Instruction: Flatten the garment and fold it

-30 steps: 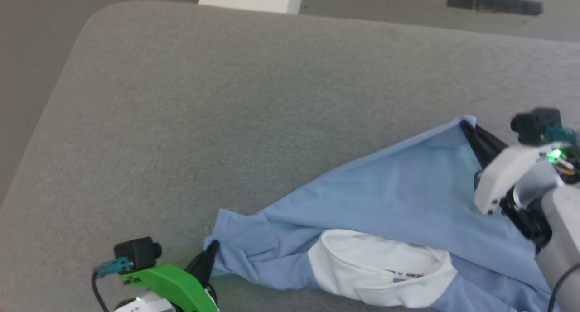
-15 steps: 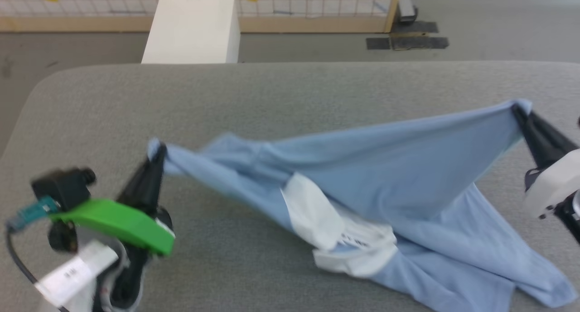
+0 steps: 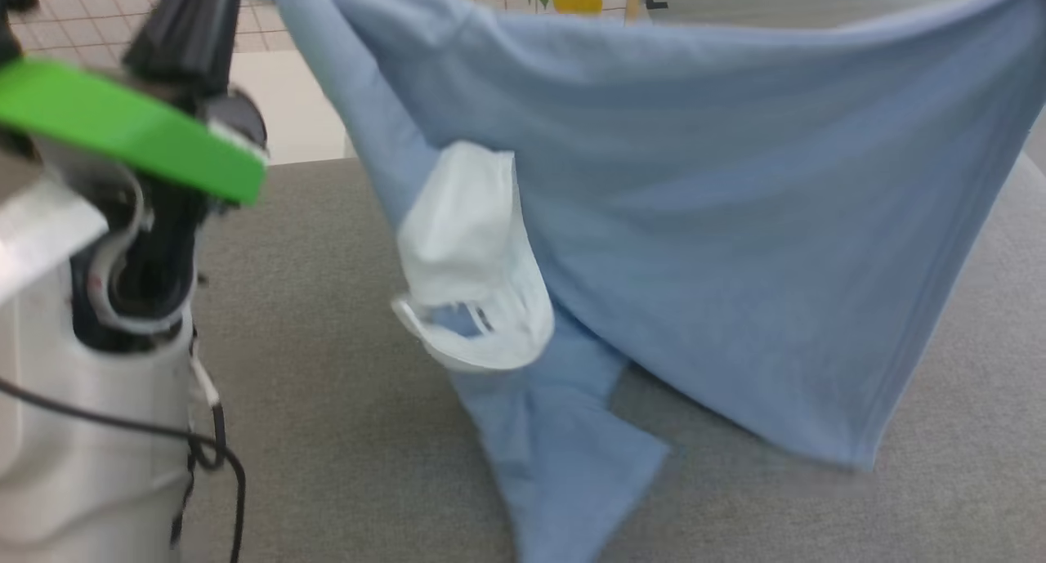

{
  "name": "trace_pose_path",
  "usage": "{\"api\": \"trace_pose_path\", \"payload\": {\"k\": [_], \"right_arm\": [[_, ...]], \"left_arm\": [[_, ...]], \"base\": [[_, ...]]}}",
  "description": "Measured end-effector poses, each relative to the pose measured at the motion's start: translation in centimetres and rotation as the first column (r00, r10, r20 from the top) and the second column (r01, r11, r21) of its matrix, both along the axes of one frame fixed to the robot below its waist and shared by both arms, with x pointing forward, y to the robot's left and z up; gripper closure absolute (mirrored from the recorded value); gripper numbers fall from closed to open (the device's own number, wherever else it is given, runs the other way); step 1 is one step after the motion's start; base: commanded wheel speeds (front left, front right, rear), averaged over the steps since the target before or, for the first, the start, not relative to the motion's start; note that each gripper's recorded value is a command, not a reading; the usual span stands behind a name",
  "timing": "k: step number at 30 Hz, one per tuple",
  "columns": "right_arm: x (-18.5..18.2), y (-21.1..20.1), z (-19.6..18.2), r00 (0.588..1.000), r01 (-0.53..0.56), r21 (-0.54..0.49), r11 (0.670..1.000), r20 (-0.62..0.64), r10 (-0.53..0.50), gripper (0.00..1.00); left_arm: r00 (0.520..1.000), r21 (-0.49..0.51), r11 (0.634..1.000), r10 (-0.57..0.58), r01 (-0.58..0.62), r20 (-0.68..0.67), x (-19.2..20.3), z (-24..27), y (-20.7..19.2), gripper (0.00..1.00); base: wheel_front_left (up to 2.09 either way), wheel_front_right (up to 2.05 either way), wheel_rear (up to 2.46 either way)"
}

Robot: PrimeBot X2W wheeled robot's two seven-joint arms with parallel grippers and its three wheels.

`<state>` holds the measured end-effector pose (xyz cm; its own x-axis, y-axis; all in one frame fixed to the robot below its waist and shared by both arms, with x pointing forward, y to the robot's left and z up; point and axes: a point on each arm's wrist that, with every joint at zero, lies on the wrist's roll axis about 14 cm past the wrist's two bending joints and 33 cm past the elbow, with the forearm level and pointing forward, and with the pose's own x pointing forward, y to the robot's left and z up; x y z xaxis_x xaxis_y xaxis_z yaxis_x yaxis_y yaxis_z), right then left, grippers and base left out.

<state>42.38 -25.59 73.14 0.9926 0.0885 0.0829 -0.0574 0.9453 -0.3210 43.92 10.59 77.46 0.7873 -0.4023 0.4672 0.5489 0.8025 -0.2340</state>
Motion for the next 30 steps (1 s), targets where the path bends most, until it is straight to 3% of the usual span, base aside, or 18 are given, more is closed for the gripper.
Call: {"api": "trace_pose_path", "payload": {"k": [8, 16, 24, 30], "right_arm": [[3.5, -0.4, 4.0, 0.998, 0.046, -0.03, 0.998, 0.032, -0.045, 1.0], [9.5, -0.4, 5.4, 0.995, 0.091, -0.034, 0.995, 0.029, -0.09, 1.0], [16.0, -0.9, 8.6, 0.971, 0.15, 0.033, 0.988, 0.185, -0.154, 1.0], [19.7, -1.3, 8.3, 0.95, 0.176, 0.055, 0.983, 0.253, -0.184, 1.0]], "left_arm": [[0.998, -0.013, 0.999, -0.039, 0.04, 0.049, 3.7, 4.8, -1.9, 1.0], [0.996, -0.071, 0.997, 0.032, -0.026, 0.084, 9.6, 8.8, -1.1, 1.0], [0.971, -0.127, 0.988, 0.111, -0.085, 0.212, 15.3, 12.4, -0.4, 1.0], [0.961, -0.026, 0.994, 0.105, -0.102, 0.257, 19.7, 9.8, -1.7, 1.0]], "base": [[0.0, 0.0, 0.0], [0.0, 0.0, 0.0], [0.0, 0.0, 0.0], [0.0, 0.0, 0.0]]}}
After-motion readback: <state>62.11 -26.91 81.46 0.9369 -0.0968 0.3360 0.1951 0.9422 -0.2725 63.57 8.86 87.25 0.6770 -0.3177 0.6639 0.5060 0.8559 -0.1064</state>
